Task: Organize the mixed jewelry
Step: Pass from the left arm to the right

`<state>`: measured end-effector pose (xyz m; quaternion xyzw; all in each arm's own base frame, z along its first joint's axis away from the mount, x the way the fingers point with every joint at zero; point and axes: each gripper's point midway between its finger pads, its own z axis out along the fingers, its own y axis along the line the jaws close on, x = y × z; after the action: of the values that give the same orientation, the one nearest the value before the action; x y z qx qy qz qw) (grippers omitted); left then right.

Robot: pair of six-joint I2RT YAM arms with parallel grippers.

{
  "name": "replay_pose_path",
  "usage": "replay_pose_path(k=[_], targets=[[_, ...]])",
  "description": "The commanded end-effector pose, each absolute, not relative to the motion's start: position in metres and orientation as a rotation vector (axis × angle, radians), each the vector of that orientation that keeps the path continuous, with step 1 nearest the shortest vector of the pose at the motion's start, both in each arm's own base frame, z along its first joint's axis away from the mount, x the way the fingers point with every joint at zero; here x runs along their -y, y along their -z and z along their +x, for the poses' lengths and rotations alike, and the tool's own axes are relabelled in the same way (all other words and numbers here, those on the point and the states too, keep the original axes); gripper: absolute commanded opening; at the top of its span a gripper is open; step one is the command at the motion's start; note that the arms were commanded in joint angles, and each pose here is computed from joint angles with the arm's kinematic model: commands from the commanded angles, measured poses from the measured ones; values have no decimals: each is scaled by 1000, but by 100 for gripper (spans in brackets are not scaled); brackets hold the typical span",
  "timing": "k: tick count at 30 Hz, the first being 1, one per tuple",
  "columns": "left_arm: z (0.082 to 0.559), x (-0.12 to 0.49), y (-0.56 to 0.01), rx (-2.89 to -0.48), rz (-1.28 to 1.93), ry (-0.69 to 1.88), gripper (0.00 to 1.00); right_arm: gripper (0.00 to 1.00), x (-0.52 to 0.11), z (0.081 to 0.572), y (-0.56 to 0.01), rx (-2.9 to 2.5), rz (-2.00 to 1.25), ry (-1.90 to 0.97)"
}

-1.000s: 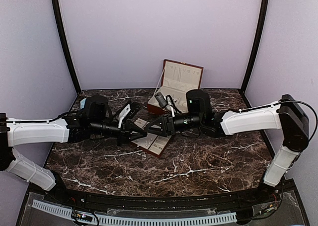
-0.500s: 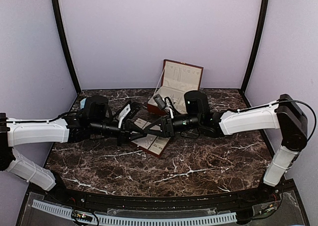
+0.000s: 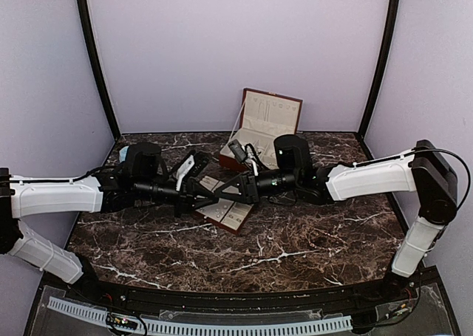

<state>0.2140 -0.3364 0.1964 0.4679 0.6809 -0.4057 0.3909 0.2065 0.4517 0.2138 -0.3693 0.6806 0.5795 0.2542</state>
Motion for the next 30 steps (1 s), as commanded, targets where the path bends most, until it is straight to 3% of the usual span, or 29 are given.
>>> replay_pose_path(k=[1, 2, 4, 10, 22, 30], targets=[[216, 332, -197, -1725, 1174, 986, 24, 9, -448, 211, -232, -1772, -998, -1541], [217, 332, -198, -1727, 1171, 974, 38, 9, -446, 214, -231, -1778, -997, -1527], [221, 327, -197, -1735, 1153, 923, 52, 9, -440, 221, -225, -1799, -997, -1482], [242, 296, -228, -1670, 985, 730, 69, 9, -422, 252, -192, -1935, -1006, -1244], [339, 179, -262, -1838, 375, 510, 70, 9, -416, 295, -122, -2158, -1097, -829], [339, 160, -272, -1806, 340, 420, 70, 9, -424, 309, -97, -2224, -1102, -773]])
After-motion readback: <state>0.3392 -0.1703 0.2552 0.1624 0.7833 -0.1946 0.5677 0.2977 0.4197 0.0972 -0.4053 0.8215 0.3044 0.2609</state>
